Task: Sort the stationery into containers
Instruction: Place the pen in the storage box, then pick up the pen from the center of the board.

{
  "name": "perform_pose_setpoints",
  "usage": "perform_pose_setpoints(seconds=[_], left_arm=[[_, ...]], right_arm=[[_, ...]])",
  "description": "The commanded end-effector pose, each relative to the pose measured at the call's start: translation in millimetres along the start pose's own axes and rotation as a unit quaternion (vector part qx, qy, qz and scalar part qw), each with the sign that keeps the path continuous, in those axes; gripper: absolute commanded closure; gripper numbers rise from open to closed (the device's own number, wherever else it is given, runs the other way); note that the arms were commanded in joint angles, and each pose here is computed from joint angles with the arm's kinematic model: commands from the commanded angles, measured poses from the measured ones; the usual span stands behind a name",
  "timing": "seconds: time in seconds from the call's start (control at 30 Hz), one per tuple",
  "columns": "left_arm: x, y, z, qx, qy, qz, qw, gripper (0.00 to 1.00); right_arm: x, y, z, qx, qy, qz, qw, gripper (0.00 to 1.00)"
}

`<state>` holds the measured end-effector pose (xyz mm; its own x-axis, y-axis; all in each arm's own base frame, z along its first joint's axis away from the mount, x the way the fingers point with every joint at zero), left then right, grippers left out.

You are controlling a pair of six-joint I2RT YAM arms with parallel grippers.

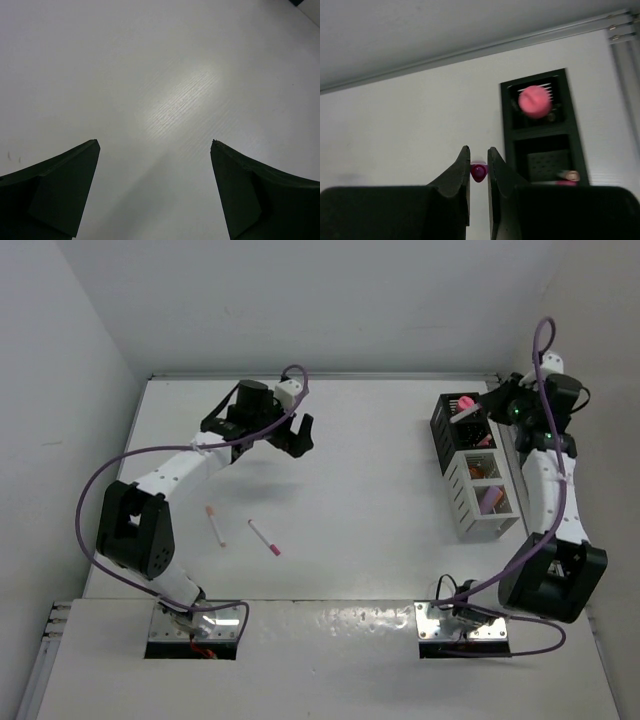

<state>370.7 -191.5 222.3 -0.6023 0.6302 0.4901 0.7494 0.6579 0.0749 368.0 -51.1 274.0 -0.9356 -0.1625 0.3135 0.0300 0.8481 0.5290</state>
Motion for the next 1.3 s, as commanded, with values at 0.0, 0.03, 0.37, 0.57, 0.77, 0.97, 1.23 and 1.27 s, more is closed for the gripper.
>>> perform_pose_setpoints(seconds=[0.0,0.03,0.37,0.57,0.77,0.97,1.23,1.27], left_arm=[[9.1,-0.1,-5.0,-0.014,0.007,-0.017,1.000,0.00],[7.7,-1.1,-2.8,-0.014,0.010,-0.012,1.000,0.00],[23.4,-0.6,22.0,-0.132,0.082,0.029,0.987,0.00],[40.2,-14.7,52.1,-0.205,0.099,0.150,0.962,0.00],[56.6,-32.1,111.8,-0.332,0.142,0.250,0.899,0.10],[58.1,-41.5,148.1,-0.384,0.163,0.308,0.855,0.28],[53.9,-39.2,177.0,-0.415,0.199,0.346,0.818,0.42],[54.1,-39.7,179.0,-0.415,0.201,0.350,0.816,0.42]], right_arm=[[6.1,-17.2,-30.2,0.051,-0.038,0.042,0.997,1.00],[6.0,-24.5,-34.3,0.055,-0.042,0.056,0.996,1.00],[-22.4,-61.1,-20.6,0.081,0.006,0.104,0.991,1.00],[-25.6,-65.6,8.0,0.094,0.038,0.100,0.990,0.57],[-15.6,-40.4,10.0,0.070,0.048,0.040,0.996,0.41],[-3.7,-16.1,8.2,0.043,0.049,0.000,0.998,0.40],[3.8,-12.8,11.7,0.038,0.055,-0.007,0.998,0.39],[4.1,-13.4,11.9,0.039,0.056,-0.007,0.998,0.39]])
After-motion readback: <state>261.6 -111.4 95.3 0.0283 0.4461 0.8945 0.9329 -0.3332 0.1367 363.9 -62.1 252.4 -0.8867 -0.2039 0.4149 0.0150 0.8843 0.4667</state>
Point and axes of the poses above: each gripper's point midway between its finger pads, its own x axis back along the fingers, its own y axis along the line the jaws close on, z = x × y, the point moved 6 cm from there along x, back along the fingers, and after that the axes turned 11 degrees about -x, right-handed, at the moved point
